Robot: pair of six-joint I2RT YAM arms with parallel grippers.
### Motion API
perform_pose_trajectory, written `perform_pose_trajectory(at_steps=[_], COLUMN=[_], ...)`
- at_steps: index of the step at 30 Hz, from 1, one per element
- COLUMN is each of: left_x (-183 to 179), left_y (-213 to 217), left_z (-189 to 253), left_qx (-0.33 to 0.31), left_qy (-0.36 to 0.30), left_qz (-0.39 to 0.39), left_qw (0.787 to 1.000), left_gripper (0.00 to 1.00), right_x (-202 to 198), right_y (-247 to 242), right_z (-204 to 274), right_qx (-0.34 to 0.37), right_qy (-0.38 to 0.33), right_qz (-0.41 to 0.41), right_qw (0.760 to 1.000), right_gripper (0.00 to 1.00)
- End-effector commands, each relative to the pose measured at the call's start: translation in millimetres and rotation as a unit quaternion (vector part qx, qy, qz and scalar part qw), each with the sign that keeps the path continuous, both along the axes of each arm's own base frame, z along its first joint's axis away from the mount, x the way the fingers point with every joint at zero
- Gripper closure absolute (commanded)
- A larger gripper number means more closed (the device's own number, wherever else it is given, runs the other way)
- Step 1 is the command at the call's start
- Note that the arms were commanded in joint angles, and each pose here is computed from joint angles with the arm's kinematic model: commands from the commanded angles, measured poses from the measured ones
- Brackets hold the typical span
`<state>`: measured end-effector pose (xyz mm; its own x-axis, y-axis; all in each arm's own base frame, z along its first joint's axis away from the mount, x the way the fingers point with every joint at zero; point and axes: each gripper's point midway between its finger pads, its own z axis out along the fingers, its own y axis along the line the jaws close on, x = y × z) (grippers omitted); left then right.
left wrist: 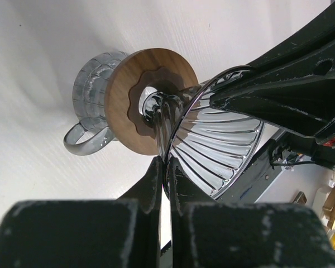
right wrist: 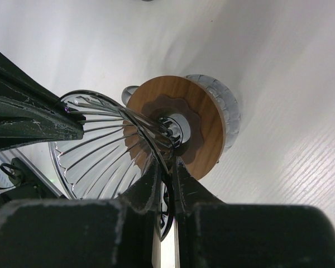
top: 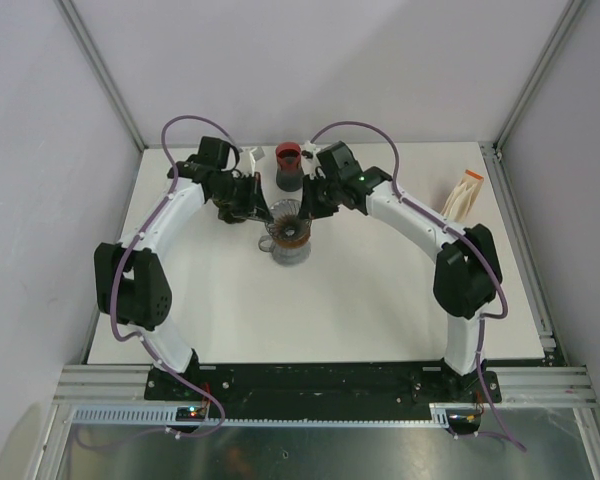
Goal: Place the coffee filter in the dripper
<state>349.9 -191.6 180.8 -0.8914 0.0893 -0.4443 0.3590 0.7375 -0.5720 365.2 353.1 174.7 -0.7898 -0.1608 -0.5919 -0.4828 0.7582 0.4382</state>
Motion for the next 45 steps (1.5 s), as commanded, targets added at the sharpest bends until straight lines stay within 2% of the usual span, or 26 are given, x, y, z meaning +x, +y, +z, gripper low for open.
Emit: perform_pose_trajectory(at_steps=[1,9,24,45], left_x=[12.6,16.1,19.0,-10.5], left_y=[3.0,4.5,10.6,29.5], left_z=[16.3,-6.1,-51.0,-115.4], left_qx=[-0.003,0.007,0.013,0.069], left_qy=[-0.053,-0.026,0.035,0.094], left_qz=[0.0,0.002,0.004,-0.009], left_qw=[0.999,1.0,0.999,0.993], left_gripper=[1.0,1.0,1.0,1.0], right_x=[-8.2,-4.3,0.2,-9.7], right_y=[3.2,-3.8,-5.8,-11.2], right_z=[-5.7,-33.8,-56.8,-101.8], right_qx=[-0.003,-0.019,-0.028,-0.065], right_qy=[0.025,0.052,0.083,0.098], right_qz=[0.031,0.026,0.027,0.016], right_qw=[0.999,0.998,0.996,0.993], right_gripper=[1.0,1.0,1.0,1.0])
